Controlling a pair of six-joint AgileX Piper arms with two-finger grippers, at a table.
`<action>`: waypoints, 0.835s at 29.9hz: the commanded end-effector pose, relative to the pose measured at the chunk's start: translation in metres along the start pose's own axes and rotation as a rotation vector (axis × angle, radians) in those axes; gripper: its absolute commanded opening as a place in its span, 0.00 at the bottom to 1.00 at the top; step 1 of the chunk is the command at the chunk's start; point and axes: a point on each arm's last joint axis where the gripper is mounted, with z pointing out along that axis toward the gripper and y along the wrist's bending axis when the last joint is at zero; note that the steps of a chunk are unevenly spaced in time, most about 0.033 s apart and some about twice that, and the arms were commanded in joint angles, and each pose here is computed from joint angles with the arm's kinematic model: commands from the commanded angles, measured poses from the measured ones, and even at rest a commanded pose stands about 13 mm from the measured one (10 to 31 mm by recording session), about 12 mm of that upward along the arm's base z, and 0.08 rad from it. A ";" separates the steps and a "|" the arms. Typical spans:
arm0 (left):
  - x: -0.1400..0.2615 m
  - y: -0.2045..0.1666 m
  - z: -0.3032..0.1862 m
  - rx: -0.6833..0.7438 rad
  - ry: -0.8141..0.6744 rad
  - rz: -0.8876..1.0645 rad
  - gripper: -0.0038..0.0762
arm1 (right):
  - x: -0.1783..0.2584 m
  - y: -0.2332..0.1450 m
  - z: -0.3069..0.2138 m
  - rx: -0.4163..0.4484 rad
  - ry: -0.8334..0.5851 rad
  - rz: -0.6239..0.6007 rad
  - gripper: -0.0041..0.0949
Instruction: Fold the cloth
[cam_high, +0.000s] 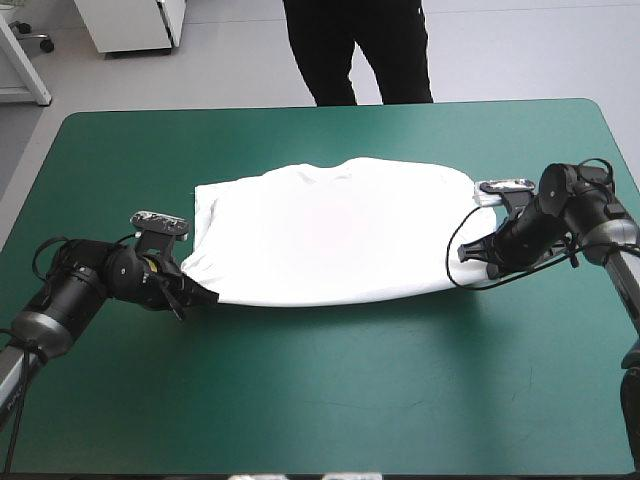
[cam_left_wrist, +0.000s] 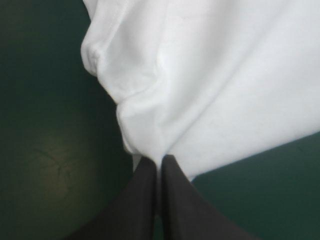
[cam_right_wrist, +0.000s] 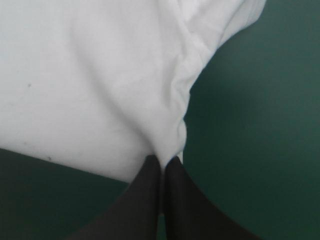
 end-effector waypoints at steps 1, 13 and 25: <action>0.004 -0.006 -0.009 0.015 -0.035 0.010 0.04 | 0.014 0.002 -0.009 -0.004 -0.012 -0.010 0.02; 0.029 -0.017 0.012 0.036 0.072 0.054 0.04 | 0.037 0.001 0.008 -0.005 0.044 -0.012 0.02; 0.030 -0.017 0.012 0.042 0.086 0.093 0.26 | 0.037 0.001 0.009 -0.008 0.061 -0.013 0.45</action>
